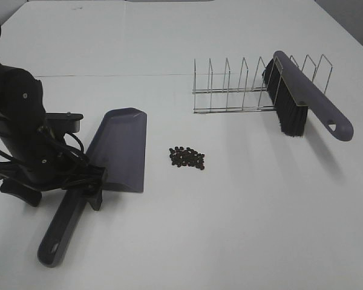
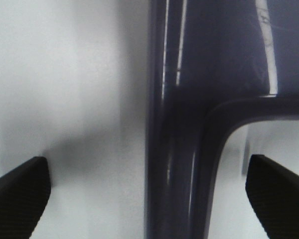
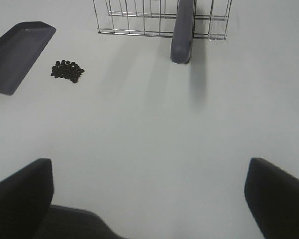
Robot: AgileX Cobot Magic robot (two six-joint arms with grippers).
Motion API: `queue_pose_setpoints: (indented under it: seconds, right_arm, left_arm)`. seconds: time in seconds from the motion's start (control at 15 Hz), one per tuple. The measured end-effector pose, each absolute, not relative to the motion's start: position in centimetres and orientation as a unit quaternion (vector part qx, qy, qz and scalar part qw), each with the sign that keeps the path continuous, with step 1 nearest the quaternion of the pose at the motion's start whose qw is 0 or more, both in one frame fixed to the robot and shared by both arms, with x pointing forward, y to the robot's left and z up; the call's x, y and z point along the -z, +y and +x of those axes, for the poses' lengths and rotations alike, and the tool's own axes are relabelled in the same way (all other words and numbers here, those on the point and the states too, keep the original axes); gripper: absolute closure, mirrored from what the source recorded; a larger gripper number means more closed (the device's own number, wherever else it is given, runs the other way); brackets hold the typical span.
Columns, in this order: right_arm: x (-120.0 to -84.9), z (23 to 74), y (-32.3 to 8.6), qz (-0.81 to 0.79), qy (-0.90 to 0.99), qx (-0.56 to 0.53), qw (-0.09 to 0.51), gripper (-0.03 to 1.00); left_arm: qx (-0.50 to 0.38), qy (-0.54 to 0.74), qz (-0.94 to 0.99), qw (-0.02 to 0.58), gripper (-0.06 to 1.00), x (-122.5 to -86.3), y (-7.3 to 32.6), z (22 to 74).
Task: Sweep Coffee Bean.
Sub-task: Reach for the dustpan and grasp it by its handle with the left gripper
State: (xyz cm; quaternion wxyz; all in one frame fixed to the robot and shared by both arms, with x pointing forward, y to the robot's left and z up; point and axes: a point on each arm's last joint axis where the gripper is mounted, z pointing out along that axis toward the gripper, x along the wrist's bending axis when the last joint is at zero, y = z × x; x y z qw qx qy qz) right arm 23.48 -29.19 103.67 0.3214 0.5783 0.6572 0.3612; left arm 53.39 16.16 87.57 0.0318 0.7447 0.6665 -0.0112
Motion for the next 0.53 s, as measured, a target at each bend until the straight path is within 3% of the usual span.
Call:
queue_pose_setpoints:
  seconds: [0.53]
  right_arm:
    - [-103.67, 23.48, -29.19, 0.578, 0.657, -0.361, 0.321, 0.03]
  left_arm:
    - [0.017, 0.659, 0.751, 0.049, -0.05, -87.53, 15.86, 53.52]
